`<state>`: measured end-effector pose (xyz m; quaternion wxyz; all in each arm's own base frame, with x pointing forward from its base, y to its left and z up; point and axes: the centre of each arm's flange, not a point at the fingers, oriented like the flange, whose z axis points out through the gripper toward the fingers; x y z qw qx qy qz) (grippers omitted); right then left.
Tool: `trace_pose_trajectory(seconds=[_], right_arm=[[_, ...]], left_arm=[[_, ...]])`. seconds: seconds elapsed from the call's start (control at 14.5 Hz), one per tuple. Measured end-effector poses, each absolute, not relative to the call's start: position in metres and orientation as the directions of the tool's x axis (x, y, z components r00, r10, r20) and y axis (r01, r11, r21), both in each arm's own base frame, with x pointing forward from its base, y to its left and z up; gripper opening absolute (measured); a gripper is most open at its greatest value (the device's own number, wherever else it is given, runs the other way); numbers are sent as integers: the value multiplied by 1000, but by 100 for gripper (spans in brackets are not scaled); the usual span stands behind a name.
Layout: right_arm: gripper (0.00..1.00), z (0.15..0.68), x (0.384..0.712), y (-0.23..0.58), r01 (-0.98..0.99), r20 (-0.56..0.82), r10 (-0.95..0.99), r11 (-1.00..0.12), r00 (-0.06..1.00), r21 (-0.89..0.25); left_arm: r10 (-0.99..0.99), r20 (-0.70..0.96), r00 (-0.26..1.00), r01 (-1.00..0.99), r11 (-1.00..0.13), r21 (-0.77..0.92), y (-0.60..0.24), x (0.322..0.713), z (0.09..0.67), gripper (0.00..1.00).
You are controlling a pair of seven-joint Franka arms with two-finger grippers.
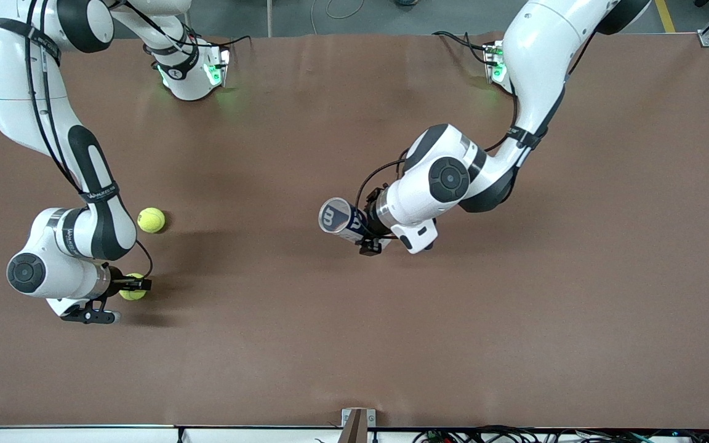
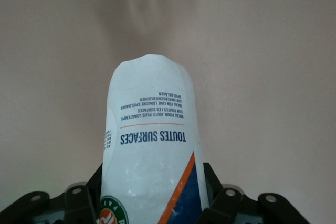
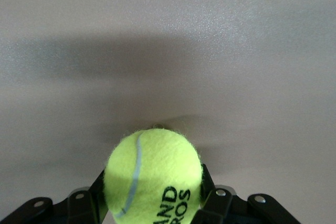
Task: Insert tennis ball vertically with right arm
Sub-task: 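Lift the can upright with the left gripper while the right gripper carries the ball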
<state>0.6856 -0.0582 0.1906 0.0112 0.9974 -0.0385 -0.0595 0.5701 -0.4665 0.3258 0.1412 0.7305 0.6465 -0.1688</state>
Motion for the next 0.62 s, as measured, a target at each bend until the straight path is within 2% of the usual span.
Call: trace_pose_trajectory(seconds=[0.34,0.62], right_arm=[[67,197,688,-50,-64,-119,-66,-998,991,24],[67,261,687,-10,-14,-179,-18,-1000,984,21]], left_arm=[[864,-493,103,995,-89,52,-493,565,298,72],[824,-559,85,996,-77,38,-514,556,300,72]])
